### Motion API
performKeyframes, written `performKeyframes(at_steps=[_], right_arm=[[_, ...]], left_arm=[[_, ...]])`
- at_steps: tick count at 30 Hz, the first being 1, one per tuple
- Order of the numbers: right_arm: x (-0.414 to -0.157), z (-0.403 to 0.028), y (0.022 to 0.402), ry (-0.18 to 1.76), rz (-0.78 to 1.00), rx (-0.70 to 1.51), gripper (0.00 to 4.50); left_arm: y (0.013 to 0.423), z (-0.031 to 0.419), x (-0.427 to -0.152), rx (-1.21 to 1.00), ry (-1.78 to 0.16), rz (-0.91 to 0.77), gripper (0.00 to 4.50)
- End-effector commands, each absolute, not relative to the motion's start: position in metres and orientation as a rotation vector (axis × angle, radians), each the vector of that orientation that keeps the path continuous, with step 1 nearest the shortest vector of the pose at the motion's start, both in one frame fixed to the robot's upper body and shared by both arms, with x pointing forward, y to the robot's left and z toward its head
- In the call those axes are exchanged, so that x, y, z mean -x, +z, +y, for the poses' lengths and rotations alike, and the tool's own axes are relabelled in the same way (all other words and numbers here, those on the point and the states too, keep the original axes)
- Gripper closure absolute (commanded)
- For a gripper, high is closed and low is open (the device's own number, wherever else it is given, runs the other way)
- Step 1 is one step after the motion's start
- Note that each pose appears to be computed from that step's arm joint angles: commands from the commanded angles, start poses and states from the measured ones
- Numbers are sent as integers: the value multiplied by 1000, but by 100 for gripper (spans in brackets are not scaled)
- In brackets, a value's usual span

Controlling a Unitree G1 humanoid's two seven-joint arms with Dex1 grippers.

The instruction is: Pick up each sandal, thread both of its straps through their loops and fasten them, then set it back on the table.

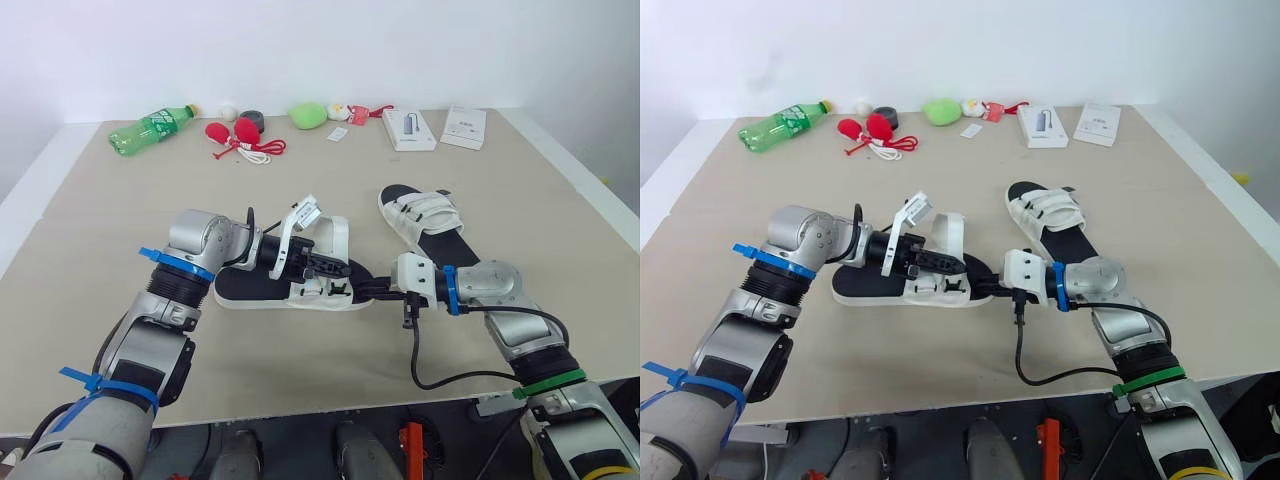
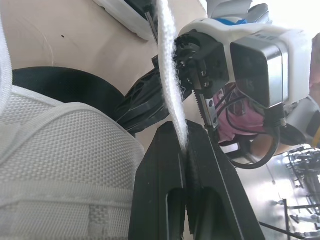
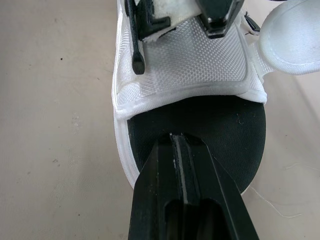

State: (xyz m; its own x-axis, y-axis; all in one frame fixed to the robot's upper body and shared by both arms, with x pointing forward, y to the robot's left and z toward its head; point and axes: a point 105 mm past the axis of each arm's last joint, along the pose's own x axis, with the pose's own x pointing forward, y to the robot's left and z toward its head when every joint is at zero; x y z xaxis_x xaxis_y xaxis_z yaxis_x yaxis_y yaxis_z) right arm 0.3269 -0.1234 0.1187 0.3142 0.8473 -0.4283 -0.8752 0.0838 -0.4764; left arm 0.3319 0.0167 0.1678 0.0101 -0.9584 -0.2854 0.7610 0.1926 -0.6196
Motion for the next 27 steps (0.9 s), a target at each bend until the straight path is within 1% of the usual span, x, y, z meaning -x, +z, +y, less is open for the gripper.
performKeyframes(at_steps=[1,10,14,18,21,25,27], right_arm=[[-325,-131,97,1294,154,766,450],[-324,-129,96,1297,153,762,450],[-324,-130,96,1295,155,763,450],[-324,-130,96,1294,156,764,450],[-325,-130,96,1295,155,764,450],[-325,-130,96,1295,156,767,450],[-325,-130,96,1295,157,769,450]], left_arm=[[177,12,-328,349,-1409,745,440],[153,6,-324,313,-1358,816,440],[148,8,-325,266,-1349,804,440],[142,9,-326,170,-1360,751,440],[141,6,-320,125,-1397,720,440],[142,8,-307,123,-1443,753,440],[146,8,-302,121,-1474,738,440]])
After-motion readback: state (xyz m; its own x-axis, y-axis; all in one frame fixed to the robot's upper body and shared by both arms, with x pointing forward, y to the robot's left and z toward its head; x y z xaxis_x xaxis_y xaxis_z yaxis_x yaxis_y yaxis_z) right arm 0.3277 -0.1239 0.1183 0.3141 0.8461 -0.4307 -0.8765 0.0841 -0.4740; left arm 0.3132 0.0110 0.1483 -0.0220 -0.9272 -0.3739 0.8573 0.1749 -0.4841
